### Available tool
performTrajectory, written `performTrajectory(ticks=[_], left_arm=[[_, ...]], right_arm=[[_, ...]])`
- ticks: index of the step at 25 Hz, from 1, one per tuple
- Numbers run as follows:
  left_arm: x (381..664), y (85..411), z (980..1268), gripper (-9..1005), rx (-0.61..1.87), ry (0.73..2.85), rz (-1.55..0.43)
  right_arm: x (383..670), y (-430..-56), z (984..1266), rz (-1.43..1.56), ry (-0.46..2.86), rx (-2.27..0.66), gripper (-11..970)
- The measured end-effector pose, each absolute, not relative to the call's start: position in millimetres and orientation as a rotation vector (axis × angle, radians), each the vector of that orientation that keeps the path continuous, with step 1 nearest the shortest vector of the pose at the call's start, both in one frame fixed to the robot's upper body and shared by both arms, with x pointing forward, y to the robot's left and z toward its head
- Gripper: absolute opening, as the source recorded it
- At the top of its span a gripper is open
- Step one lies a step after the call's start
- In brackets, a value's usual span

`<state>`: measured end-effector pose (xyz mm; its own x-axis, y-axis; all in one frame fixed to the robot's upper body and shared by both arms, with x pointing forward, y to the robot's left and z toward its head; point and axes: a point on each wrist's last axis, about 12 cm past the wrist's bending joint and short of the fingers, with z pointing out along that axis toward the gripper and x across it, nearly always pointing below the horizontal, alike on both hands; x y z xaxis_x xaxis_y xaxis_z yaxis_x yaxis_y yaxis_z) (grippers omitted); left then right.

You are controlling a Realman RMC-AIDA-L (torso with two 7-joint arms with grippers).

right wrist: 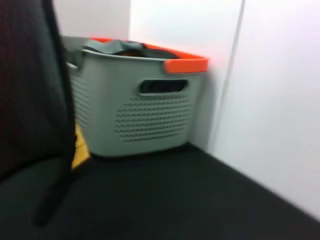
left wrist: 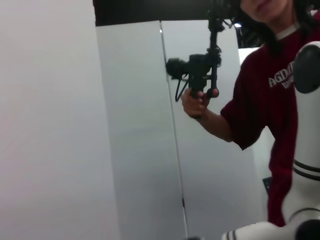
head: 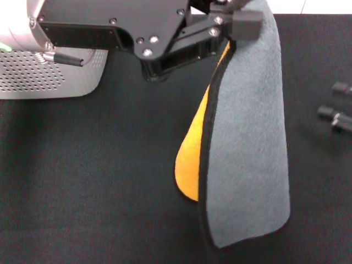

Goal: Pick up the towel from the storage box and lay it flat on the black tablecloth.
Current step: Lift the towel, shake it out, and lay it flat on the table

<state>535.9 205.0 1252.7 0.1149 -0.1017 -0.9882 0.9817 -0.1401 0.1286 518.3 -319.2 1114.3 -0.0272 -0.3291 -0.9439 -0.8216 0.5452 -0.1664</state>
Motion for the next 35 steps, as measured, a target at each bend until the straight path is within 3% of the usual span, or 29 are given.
performTrajectory(ticks=[5, 9, 16, 24, 35], left_arm=[[539.3, 206.5, 1253.4, 36, 1.268, 0.983, -1.269], [541.5, 206.8, 1252.2, 36, 1.249, 0.993, -1.264], [544.0, 208.2, 1249.8, 36, 1.233, 1.011, -1.257], [544.8, 209.3, 1250.5, 36, 1.237, 1.011, -1.249], [547.0, 203.3, 1255.4, 37, 1.261, 0.966, -1.232]], right_arm=[[514.2, -317.9, 1171.6, 0.318, 1.583, -1.092, 516], [504.5, -293.0, 1186.7, 0.36, 1.539, -1.182, 511], [494.1, -261.1, 1192.0, 0.426, 1.443, -1.273, 501], [494.3, -250.7, 1193.7, 0.426, 1.35, -1.294, 479], [526.0, -244.6, 1172.3, 0.485, 1.371, -1.272, 424]])
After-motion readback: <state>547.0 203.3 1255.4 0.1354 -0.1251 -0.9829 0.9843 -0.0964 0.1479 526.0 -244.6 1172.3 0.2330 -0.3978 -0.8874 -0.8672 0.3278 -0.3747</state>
